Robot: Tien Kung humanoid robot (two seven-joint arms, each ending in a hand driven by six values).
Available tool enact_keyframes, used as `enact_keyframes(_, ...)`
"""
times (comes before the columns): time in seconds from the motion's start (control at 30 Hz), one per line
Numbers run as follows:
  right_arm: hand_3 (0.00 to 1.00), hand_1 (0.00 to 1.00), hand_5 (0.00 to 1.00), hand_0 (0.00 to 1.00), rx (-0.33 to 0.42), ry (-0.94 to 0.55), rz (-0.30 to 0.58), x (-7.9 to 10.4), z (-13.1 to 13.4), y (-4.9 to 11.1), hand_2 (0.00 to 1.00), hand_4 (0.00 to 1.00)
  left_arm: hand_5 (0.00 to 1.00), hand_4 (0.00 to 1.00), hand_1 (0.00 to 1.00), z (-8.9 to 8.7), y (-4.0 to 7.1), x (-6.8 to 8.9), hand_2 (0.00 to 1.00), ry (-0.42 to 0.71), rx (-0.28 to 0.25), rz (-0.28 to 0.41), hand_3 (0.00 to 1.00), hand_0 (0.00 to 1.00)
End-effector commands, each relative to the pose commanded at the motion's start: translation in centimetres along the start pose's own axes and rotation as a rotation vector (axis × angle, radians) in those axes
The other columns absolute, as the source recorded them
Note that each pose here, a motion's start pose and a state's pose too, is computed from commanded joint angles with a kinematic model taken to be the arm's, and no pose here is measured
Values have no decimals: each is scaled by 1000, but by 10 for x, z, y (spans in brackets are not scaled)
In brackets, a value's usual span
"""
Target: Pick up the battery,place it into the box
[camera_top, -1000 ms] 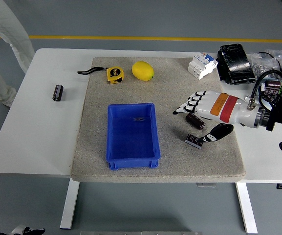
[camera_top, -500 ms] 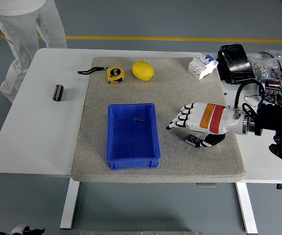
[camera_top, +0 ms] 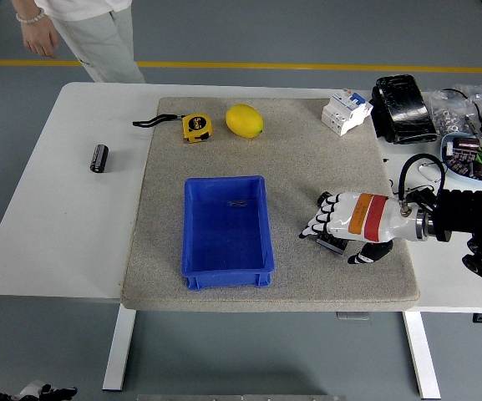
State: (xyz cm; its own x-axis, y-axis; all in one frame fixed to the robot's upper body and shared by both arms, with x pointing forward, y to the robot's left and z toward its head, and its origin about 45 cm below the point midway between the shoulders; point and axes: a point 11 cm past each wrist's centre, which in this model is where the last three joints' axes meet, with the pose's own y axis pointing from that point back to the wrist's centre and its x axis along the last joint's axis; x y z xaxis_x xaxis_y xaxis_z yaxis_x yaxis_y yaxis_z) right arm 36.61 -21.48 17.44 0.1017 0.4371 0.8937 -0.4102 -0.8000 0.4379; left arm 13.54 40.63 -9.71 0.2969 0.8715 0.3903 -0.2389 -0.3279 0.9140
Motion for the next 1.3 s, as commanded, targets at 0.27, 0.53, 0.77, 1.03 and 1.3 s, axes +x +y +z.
enact_keyframes(0.27, 811, 711, 96, 712, 10, 11, 13, -3, 1, -1, 763, 885, 505, 612, 716, 2, 0, -1, 719, -6, -3, -3, 562, 775)
enact_keyframes(0.53, 795, 702, 96, 693, 1, 25, -7, -7, 7, 1, 746, 868, 505, 611, 717, 3, 0, -1, 718, -6, -5, -3, 561, 775)
enact_keyframes(0.77, 771, 680, 92, 670, -4, 30, -9, -10, 10, 1, 726, 857, 505, 610, 717, 4, 0, -2, 718, -7, -5, -4, 560, 775)
enact_keyframes(1.03, 654, 630, 76, 636, -2, 45, 11, -9, 10, -1, 663, 758, 504, 609, 717, 4, 0, -2, 717, -12, -5, -5, 559, 775)
enact_keyframes(1.3, 559, 527, 2, 551, -4, 48, 30, -6, 12, 0, 543, 594, 507, 609, 718, 4, 0, -2, 716, -18, -6, -4, 558, 775)
